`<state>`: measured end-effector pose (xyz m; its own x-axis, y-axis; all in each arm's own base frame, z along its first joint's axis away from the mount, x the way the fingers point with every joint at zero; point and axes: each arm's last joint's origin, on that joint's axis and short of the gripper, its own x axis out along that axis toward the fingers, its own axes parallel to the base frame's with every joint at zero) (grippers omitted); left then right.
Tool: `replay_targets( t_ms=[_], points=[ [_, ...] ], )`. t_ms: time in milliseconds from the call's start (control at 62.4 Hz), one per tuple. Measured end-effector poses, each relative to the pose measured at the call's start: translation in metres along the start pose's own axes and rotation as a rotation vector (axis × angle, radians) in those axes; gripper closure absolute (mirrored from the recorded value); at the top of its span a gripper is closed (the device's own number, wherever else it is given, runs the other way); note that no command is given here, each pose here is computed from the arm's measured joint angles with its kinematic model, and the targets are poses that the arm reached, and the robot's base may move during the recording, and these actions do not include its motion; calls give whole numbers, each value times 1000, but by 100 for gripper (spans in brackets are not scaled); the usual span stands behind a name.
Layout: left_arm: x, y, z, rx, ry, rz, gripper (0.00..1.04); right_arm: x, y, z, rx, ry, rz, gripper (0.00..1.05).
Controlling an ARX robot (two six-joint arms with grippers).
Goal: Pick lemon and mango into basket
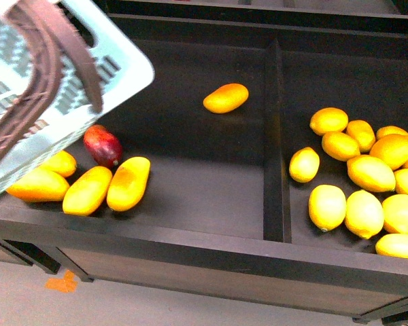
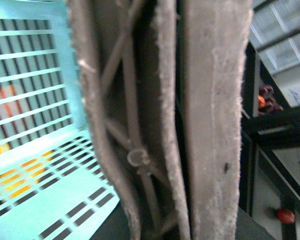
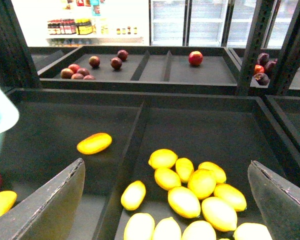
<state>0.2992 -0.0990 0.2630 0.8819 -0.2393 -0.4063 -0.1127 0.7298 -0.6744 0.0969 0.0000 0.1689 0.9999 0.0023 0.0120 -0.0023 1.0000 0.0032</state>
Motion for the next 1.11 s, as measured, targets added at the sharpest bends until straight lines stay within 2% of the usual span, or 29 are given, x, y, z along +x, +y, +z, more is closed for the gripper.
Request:
replay_targets(
  t_ms=[128, 272, 481, 801, 833, 914, 946, 1106],
  points=[
    [39, -34, -12, 2, 134, -140, 88, 0, 0, 0, 0, 0, 0, 9],
    [47, -60, -27, -54, 218, -241, 88, 0, 0, 0, 0, 0, -1, 9],
    [42, -70, -30, -151, 240, -320, 88, 0, 0, 0, 0, 0, -1, 9],
    [36, -73, -43, -169, 302, -348, 88, 0, 0, 0, 0, 0, -1, 9],
    [36, -72, -43, -169, 301, -346, 88, 1, -1, -1, 23, 60, -18, 9],
    [36, -71, -41, -172, 288, -338, 88, 8, -8, 2, 157, 326, -77, 9],
    [36, -71, -41, -169, 285, -338, 88, 16, -13, 6, 189, 366, -104, 9],
    [36, -71, -41, -169, 290, -341, 88, 66, -54, 23, 217, 363, -264, 9]
  ],
)
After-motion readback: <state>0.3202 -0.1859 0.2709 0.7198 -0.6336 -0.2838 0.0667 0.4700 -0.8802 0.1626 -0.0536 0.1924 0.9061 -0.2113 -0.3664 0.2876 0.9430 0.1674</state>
